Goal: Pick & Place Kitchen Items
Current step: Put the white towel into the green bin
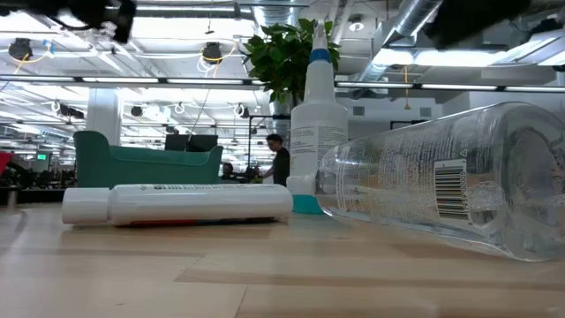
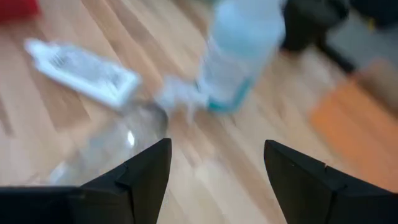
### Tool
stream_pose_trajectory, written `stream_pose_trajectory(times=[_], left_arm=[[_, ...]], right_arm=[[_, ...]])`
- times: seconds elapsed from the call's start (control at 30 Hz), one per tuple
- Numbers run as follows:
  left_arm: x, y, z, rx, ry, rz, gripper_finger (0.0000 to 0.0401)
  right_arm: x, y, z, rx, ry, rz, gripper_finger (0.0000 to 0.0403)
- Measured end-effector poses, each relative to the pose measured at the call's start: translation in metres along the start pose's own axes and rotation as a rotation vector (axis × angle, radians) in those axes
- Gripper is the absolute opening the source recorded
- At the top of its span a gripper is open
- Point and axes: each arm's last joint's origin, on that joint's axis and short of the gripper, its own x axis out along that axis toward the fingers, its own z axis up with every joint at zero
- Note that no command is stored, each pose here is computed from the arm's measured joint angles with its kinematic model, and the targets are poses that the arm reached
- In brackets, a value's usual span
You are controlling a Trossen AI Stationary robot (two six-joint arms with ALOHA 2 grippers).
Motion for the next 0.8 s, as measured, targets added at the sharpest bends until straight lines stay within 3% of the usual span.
stream_pose_trajectory(times=[0.17, 0.33, 0.57, 0.8], left_arm=[[-0.001, 0.017, 0.022, 0.124, -0.198, 0.234, 0.013], [-0.005, 0.033, 0.034, 0.166, -0.321, 0.338, 0.0131], [0.004, 0.034, 0.025, 0.139, -0.253, 0.234, 0.0131], [0.023, 0.031, 0.006, 0.07, -0.103, 0.183, 0.0131]], right_arm=[[0.005, -0.005, -0.016, -0.001, 0.157, -0.008, 0.025], [0.0, -0.002, -0.025, -0.023, 0.255, 0.04, 0.025], [-0.018, 0.003, -0.043, 0.047, 0.387, 0.099, 0.025], [-0.032, -0.007, -0.057, 0.17, 0.418, -0.022, 0.025]])
